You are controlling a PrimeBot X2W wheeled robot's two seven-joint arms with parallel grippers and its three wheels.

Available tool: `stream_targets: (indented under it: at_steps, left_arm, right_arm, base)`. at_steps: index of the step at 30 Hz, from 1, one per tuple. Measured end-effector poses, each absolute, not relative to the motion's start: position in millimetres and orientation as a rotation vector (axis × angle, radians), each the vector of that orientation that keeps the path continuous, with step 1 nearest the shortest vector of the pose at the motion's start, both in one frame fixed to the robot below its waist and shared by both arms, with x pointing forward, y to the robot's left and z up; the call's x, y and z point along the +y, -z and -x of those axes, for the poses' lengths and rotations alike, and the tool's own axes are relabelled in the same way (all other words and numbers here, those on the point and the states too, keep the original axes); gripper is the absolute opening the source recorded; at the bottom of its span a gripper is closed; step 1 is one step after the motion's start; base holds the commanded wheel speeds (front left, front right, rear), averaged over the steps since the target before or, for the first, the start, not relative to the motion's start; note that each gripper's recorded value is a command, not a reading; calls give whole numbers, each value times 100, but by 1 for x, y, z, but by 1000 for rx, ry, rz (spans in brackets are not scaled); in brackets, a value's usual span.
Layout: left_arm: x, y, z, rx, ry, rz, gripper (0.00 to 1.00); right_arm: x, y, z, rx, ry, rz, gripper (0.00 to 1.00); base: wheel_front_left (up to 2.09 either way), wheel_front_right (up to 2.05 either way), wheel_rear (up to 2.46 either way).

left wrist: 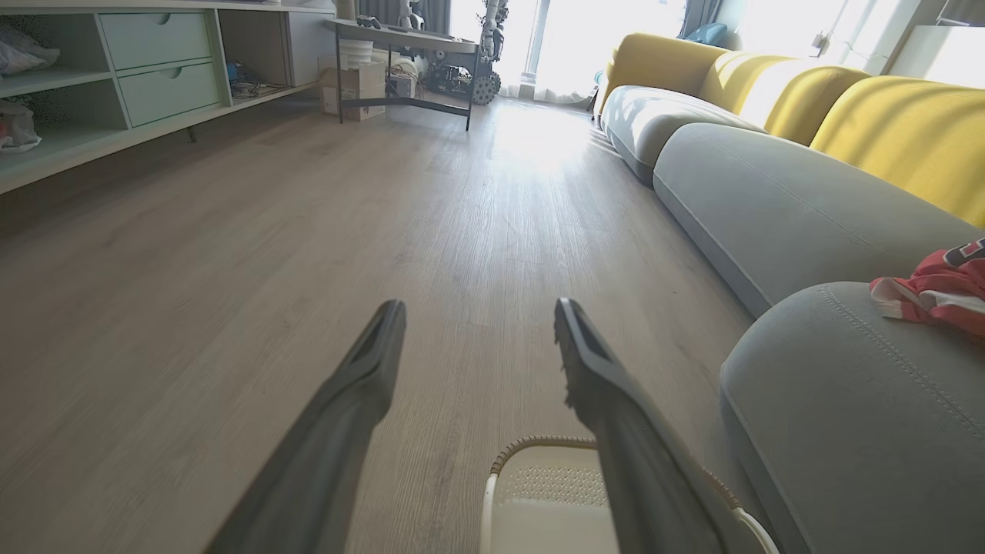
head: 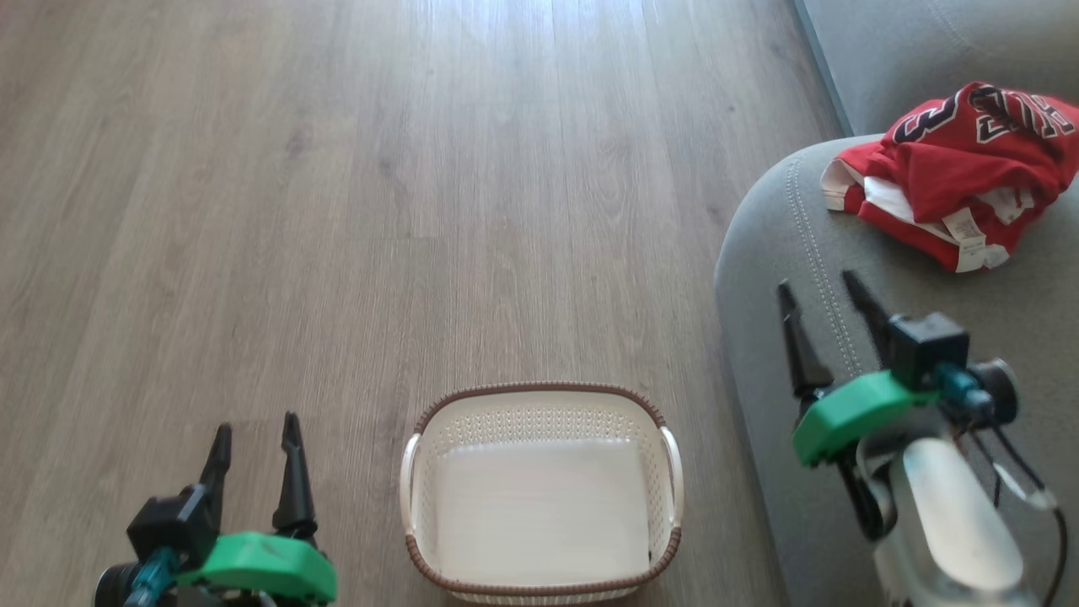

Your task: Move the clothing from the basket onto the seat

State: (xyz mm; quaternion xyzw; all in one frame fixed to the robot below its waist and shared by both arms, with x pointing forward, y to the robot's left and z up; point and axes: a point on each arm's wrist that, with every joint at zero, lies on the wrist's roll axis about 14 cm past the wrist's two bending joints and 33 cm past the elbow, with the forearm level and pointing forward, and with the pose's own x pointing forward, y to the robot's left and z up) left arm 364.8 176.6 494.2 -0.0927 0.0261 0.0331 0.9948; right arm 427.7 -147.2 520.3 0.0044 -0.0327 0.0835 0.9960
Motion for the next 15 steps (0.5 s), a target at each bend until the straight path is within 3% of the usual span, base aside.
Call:
stream_targets:
  at_steps: [15]
  left_arm:
    - [192, -476, -324, 86, -125, 182, 100]
  right_arm:
    - [-143, -504, -382, -51, -171, -123, 100]
  base:
    - [0, 0, 0]
